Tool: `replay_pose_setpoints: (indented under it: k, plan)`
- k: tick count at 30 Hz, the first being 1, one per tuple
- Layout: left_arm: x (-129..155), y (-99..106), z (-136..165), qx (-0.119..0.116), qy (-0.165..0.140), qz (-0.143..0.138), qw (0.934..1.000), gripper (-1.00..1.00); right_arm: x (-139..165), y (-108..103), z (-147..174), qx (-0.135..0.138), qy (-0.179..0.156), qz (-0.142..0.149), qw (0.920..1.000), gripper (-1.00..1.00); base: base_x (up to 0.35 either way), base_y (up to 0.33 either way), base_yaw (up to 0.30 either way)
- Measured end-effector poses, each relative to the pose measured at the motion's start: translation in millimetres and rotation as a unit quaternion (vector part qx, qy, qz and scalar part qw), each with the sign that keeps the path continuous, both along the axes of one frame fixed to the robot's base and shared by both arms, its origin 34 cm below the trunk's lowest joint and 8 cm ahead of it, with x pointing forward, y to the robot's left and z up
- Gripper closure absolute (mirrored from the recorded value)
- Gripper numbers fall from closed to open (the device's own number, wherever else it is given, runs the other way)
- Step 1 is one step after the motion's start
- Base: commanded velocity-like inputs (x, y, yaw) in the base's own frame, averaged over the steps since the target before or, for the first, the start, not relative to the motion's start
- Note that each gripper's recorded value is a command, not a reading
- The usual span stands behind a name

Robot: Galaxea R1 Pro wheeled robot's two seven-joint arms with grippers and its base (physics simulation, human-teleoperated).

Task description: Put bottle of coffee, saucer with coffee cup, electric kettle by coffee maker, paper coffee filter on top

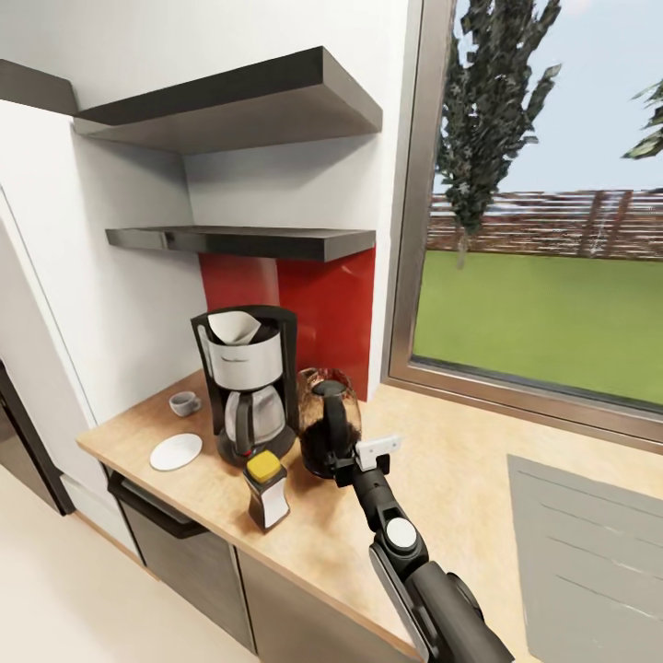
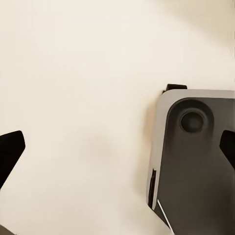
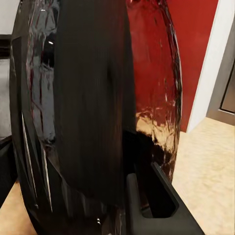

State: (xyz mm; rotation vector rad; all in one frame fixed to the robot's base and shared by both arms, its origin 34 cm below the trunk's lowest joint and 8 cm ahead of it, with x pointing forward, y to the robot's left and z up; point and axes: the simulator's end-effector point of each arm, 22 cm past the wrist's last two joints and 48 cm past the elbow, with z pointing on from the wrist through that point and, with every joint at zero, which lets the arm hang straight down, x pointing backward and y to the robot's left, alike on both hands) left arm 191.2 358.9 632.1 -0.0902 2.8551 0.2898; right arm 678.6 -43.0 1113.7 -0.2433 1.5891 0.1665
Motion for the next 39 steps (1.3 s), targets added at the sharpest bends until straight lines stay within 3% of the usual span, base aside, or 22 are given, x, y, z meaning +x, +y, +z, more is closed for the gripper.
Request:
replay_pose_setpoints:
  k: [34, 39]
  plan:
    - [-0.7, 2.2, 0.1, 0.001, 0.001, 0.0, 1.0, -1.0, -0.2, 0.1, -15.3, -0.007, 0.014, 0.0, 0.9999, 1.0, 0.004, 0.028, 0.0]
    - [-0.6, 1.7, 0.1, 0.001, 0.001, 0.0, 1.0, -1.0, -0.5, -0.9, -28.8, -0.012, 0.025, 0.0, 0.9996, 1.0, 0.028, 0.0, 0.0]
